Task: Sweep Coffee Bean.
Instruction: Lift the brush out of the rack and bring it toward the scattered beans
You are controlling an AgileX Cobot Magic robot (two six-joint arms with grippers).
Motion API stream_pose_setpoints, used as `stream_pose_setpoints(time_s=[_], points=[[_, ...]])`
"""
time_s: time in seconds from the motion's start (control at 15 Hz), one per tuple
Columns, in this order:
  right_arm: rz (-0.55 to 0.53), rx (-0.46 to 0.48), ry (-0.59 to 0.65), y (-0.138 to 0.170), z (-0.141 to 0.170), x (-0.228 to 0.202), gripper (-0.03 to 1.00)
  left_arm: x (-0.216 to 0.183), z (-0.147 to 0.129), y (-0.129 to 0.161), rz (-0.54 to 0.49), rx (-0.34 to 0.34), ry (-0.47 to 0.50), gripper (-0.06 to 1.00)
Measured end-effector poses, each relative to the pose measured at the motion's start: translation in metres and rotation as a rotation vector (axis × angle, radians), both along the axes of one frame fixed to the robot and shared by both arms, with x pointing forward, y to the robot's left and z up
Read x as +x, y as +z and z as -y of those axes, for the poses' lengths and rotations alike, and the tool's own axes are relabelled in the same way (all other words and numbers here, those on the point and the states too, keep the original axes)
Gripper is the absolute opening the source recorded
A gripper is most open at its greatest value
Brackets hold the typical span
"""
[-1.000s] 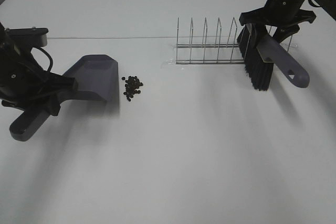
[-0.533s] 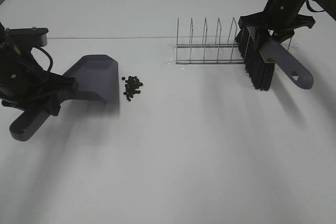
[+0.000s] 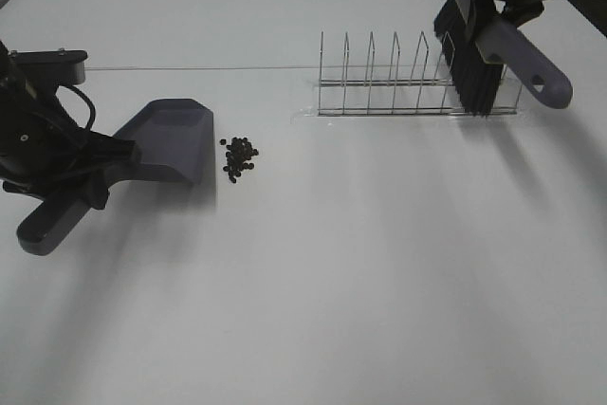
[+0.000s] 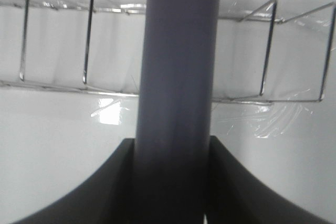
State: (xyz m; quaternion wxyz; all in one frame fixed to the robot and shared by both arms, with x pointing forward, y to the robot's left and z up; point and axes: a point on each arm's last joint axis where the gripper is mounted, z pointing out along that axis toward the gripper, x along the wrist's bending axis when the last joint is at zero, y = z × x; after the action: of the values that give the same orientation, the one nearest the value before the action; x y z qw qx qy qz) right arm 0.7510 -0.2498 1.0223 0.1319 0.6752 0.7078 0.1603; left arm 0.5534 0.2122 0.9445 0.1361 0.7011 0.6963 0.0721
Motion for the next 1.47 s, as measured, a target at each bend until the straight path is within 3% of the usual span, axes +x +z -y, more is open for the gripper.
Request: stream_pose_setpoints(time_s=[0.33,0.53,0.87,1.0,1.27,1.47], points=[[0.130,0.031,-0.030,0.074,0.002,-0.027,0.38,0.000,0.000,0.000,-0.001,0.001,-0.004,0.34],[0.090,0.070,-0.014,0.096,-0.005,-0.067,0.38,0.000,0.000,0.000,-0.001,0.001,-0.004,0.34],[-0.158,-0.076,0.174,0.037,-0.069,-0.128,0.38,-0.003,0.002,-0.036,-0.167,0.003,0.031,0.34],[-0.160,-0.099,0.213,0.021,-0.089,-0.136,0.38,-0.003,0.004,-0.046,-0.205,-0.008,0.049,0.34],[-0.059,-0.172,0.334,-0.004,-0.143,-0.143,0.38,-0.006,0.006,-0.073,-0.319,0.003,0.059,0.34],[-0.089,-0.246,0.380,-0.034,-0.153,-0.138,0.38,-0.006,0.006,-0.073,-0.323,0.004,0.057,0.34]])
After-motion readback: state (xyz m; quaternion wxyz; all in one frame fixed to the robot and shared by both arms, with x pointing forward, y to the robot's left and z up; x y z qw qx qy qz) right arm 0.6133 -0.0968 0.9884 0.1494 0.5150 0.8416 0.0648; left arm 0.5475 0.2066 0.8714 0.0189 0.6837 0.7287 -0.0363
